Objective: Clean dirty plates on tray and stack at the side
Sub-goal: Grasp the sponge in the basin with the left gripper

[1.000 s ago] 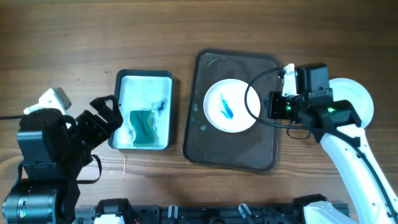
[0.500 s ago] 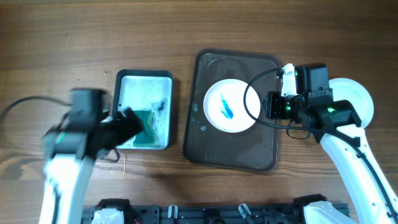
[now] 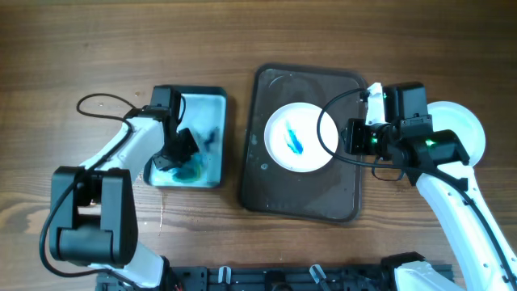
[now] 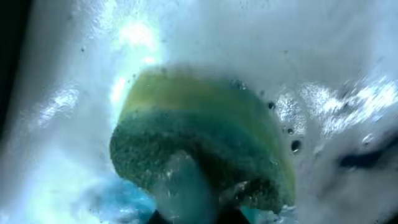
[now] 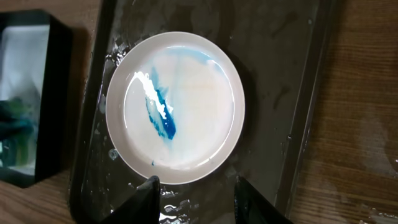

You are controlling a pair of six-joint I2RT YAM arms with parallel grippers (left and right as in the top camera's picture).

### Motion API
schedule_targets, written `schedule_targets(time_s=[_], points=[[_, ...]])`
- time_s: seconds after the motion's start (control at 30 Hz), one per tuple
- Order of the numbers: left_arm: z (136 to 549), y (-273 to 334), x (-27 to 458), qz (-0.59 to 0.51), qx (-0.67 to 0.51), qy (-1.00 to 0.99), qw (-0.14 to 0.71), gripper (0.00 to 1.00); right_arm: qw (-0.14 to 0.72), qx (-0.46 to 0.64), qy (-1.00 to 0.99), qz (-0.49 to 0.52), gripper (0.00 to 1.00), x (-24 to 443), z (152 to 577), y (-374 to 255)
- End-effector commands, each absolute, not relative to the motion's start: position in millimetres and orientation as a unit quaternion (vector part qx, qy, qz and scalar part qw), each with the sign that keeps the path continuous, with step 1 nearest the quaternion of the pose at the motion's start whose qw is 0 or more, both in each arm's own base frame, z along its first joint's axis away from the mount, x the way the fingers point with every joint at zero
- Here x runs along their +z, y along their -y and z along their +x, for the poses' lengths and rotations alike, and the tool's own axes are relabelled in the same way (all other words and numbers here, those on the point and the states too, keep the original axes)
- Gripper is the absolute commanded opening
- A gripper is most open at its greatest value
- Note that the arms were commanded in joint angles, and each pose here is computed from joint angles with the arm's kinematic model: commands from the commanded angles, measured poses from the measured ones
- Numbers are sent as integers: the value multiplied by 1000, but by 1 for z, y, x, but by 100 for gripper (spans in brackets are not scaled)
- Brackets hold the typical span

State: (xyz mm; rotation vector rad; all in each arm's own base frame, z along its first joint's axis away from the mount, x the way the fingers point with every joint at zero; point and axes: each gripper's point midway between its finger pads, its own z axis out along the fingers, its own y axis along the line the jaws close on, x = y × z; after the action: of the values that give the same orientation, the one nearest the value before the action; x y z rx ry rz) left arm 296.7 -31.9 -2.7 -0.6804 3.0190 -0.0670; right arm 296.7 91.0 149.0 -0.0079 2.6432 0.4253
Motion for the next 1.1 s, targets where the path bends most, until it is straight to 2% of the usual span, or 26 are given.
schedule_targets(time_s=[0.0, 0.07, 0.13, 0.2, 0.3, 0.33, 0.4, 0.47, 0.5, 0.63, 0.67, 0.77, 0.8, 0.93, 1.07], points=[[293, 28, -11, -217, -3, -976, 7, 4, 232, 164, -959, -2, 39, 154, 297, -94], [293, 28, 6, -217, -4, -976, 7, 22, 232, 164, -959, -2, 39, 154, 296, -94], [297, 29, 22, -217, -7, -976, 16, 46, 232, 164, -959, -2, 39, 154, 297, -94], [299, 28, 30, -216, -9, -976, 27, 52, 231, 164, -959, -2, 39, 154, 296, -94], [310, 11, 28, -215, 35, -974, 62, 51, 230, 164, -959, -2, 39, 154, 296, -94], [314, 9, 26, -216, 40, -973, 73, 47, 231, 164, -959, -2, 39, 154, 296, -94], [325, 9, 20, -217, 36, -971, 94, 36, 231, 164, -959, -2, 39, 154, 296, -94], [331, 11, 10, -217, 30, -970, 102, 18, 231, 164, -959, -2, 39, 154, 296, -94], [330, 12, 5, -216, 28, -971, 98, 4, 231, 164, -959, -2, 39, 154, 296, -94], [323, 17, 1, -211, 17, -974, 79, 4, 230, 164, -959, -2, 38, 154, 296, -94], [322, 20, 7, -211, 9, -975, 72, 7, 230, 164, -959, -2, 38, 154, 296, -94], [316, 35, 31, -209, -28, -977, 41, 49, 230, 164, -959, -2, 38, 154, 296, -94], [313, 39, 38, -208, -37, -977, 32, 53, 230, 164, -959, -2, 38, 154, 296, -94], [295, 46, 51, -211, -54, -976, -4, 53, 229, 163, -960, -2, 38, 153, 295, -94], [276, 45, 41, -219, -43, -974, -35, 47, 229, 163, -960, -1, 38, 153, 295, -94]])
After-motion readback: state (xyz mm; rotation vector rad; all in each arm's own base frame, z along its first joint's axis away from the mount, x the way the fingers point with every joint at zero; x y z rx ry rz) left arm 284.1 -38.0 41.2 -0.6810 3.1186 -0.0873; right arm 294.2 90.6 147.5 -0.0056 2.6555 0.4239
